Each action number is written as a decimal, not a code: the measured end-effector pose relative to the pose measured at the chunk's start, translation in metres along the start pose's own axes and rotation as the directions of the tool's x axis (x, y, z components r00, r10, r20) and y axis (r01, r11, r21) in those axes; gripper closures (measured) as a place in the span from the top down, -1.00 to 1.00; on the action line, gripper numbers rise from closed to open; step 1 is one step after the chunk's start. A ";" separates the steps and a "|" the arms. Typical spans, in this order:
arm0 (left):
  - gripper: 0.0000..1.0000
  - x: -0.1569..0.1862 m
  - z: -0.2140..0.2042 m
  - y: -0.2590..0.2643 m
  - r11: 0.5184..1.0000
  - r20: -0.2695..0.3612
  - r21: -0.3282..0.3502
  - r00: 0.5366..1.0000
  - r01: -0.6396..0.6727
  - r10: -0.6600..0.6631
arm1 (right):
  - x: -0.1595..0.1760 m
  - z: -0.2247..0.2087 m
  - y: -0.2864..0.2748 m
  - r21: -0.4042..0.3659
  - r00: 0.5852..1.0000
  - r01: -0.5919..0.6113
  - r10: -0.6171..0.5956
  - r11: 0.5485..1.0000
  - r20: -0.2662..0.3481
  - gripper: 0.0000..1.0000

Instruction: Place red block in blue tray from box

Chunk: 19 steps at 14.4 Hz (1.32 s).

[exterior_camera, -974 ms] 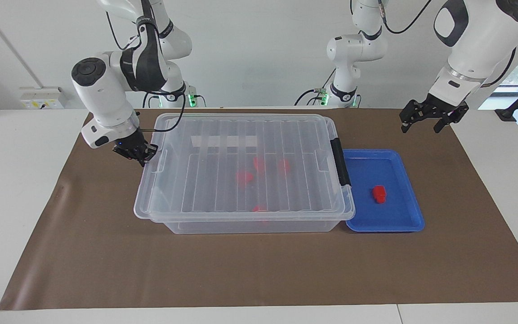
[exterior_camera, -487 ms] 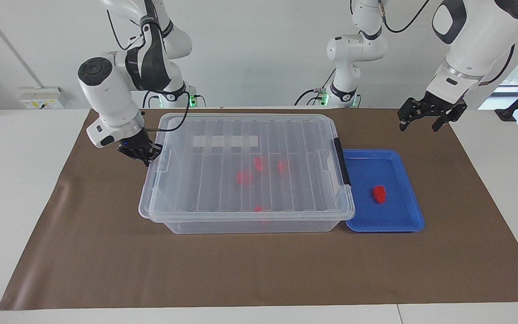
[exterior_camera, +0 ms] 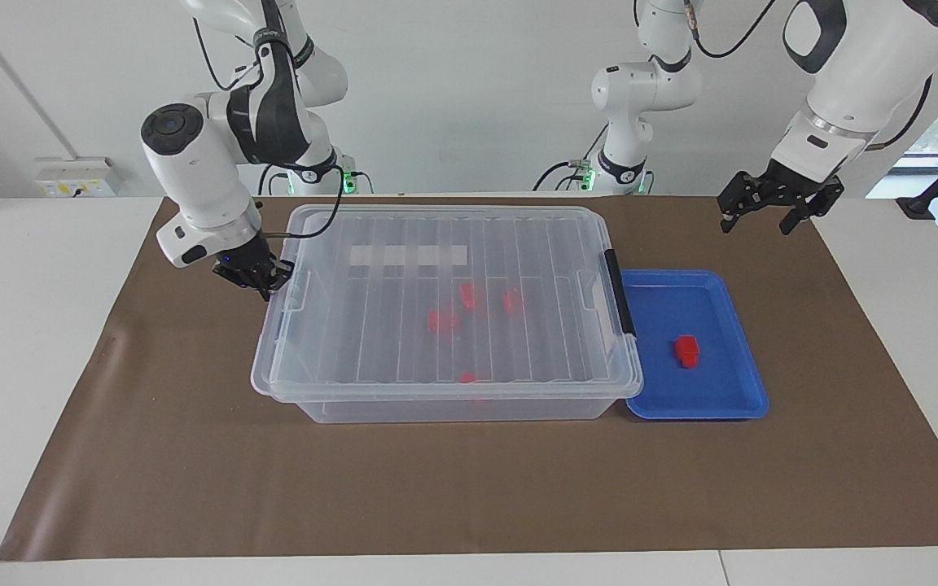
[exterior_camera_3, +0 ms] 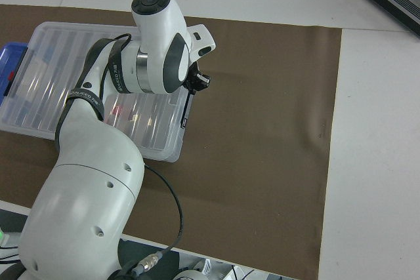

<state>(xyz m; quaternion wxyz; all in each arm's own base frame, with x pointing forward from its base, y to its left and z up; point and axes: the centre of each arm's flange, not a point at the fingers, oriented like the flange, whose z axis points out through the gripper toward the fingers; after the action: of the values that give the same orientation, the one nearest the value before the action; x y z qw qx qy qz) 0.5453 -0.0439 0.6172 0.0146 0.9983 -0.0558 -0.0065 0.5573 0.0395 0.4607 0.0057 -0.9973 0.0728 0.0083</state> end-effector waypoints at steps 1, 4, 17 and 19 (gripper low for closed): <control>1.00 0.000 -0.002 -0.001 1.000 0.000 -0.003 1.000 0.002 -0.002 | 0.000 -0.005 0.001 -0.002 1.000 -0.002 0.002 1.000 0.008 -0.98; 1.00 -0.001 -0.004 -0.002 1.000 -0.004 -0.004 1.000 0.002 -0.002 | 0.005 -0.050 0.012 -0.009 0.999 -0.023 0.024 1.000 0.045 -0.98; 1.00 -0.001 -0.004 -0.007 1.000 -0.001 -0.007 1.000 -0.003 0.003 | 0.001 -0.138 0.096 0.006 0.996 0.063 -0.063 0.998 0.069 0.26; 1.00 -0.001 -0.004 -0.007 1.000 0.000 -0.007 1.000 -0.005 0.005 | 0.002 -0.140 0.097 0.006 0.996 0.061 -0.061 0.998 0.062 0.70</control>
<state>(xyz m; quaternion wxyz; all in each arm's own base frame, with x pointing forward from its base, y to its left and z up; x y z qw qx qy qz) 0.5449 -0.0369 0.6211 0.0182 0.9981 -0.0581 -0.0068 0.5474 -0.0587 0.5996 0.0101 -0.9983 0.0419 0.0391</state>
